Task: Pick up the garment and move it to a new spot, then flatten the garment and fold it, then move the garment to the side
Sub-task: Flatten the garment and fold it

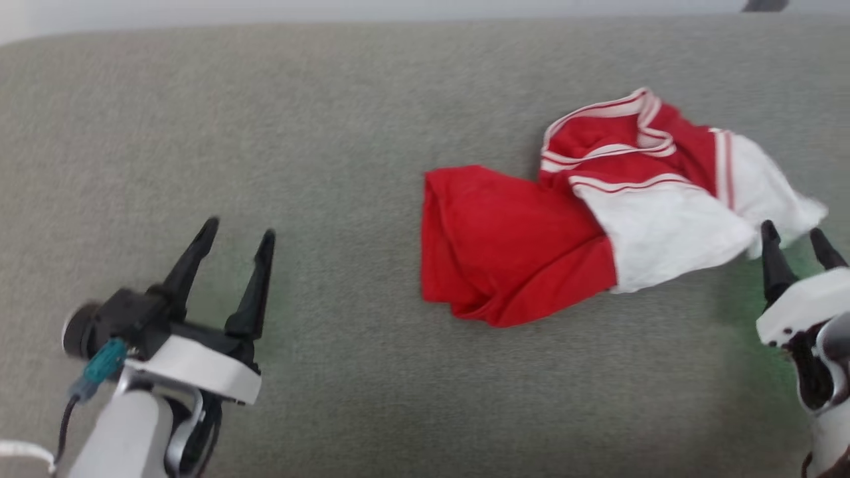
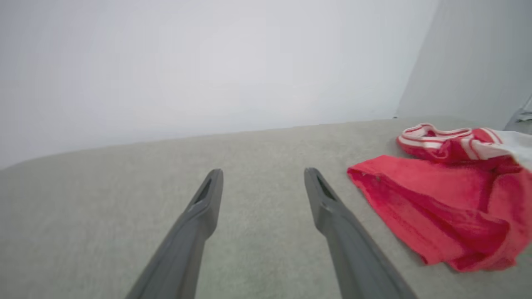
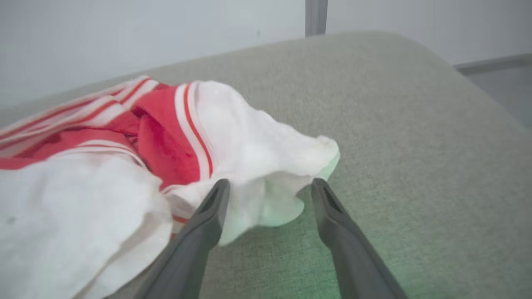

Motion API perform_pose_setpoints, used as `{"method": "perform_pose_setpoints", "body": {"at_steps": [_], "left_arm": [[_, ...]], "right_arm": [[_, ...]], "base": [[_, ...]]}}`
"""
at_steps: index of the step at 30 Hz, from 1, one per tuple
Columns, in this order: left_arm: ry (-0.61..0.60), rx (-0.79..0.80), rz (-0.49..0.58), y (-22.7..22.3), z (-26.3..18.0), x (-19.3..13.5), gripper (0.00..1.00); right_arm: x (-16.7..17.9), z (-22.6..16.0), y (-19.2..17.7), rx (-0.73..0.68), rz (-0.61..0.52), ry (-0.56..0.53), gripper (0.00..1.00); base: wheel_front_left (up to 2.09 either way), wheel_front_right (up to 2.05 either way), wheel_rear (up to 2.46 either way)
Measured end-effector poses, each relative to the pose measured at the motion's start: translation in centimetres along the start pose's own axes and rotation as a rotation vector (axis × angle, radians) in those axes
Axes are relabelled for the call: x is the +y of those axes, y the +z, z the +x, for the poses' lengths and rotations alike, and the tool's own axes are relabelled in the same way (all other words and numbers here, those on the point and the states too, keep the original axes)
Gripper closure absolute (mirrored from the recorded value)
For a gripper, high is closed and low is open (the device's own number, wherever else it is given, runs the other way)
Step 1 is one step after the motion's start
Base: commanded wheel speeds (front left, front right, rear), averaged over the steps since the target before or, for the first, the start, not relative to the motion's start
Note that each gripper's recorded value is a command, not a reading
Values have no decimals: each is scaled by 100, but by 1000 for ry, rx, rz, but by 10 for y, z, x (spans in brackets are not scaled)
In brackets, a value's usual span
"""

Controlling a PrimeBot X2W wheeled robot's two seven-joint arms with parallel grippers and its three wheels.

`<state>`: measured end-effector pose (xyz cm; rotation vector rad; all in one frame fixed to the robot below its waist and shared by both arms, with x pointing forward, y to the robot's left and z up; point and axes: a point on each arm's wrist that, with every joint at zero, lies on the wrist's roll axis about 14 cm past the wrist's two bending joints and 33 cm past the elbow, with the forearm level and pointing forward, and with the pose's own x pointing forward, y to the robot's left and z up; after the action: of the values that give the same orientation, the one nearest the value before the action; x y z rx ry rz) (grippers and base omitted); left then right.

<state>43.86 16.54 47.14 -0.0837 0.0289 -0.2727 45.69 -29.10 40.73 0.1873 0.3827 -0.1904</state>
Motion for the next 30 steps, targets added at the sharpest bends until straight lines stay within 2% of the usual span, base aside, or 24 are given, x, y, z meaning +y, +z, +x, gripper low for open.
{"method": "perform_pose_setpoints", "body": {"at_steps": [5, 6, 8, 11, 14, 20, 22, 26, 30], "left_arm": [[-249, -61, 114, 34, 25, -48, 0], [-355, -64, 123, 48, 37, -74, 0], [-444, -26, 115, 56, 49, -98, 0], [-532, 137, 23, 47, 66, -126, 0], [-604, 420, -111, 14, 75, -153, 0], [-712, 916, -217, -45, 71, -188, 0], [-737, 967, -242, -49, 77, -202, 0], [-798, 987, -359, -43, 89, -237, 0], [-820, 996, -387, -43, 98, -253, 0]], "right_arm": [[-22, -34, 26, -192, -6, -26, 0], [-32, -48, 34, -247, 2, -45, 0], [-37, -60, 40, -290, 4, -58, 0], [-35, -74, 53, -357, 27, -60, 0], [-29, -85, 59, -395, 38, -58, 0], [-40, -99, 55, -404, 38, -101, 0], [-47, -103, 50, -393, 36, -127, 0], [-62, -110, 42, -377, 39, -179, 0], [-70, -115, 36, -367, 42, -210, 0]], "base": [[0, 0, 0], [0, 0, 0], [0, 0, 0], [0, 0, 0], [0, 0, 0], [0, 0, 0], [0, 0, 0], [0, 0, 0], [0, 0, 0]]}}
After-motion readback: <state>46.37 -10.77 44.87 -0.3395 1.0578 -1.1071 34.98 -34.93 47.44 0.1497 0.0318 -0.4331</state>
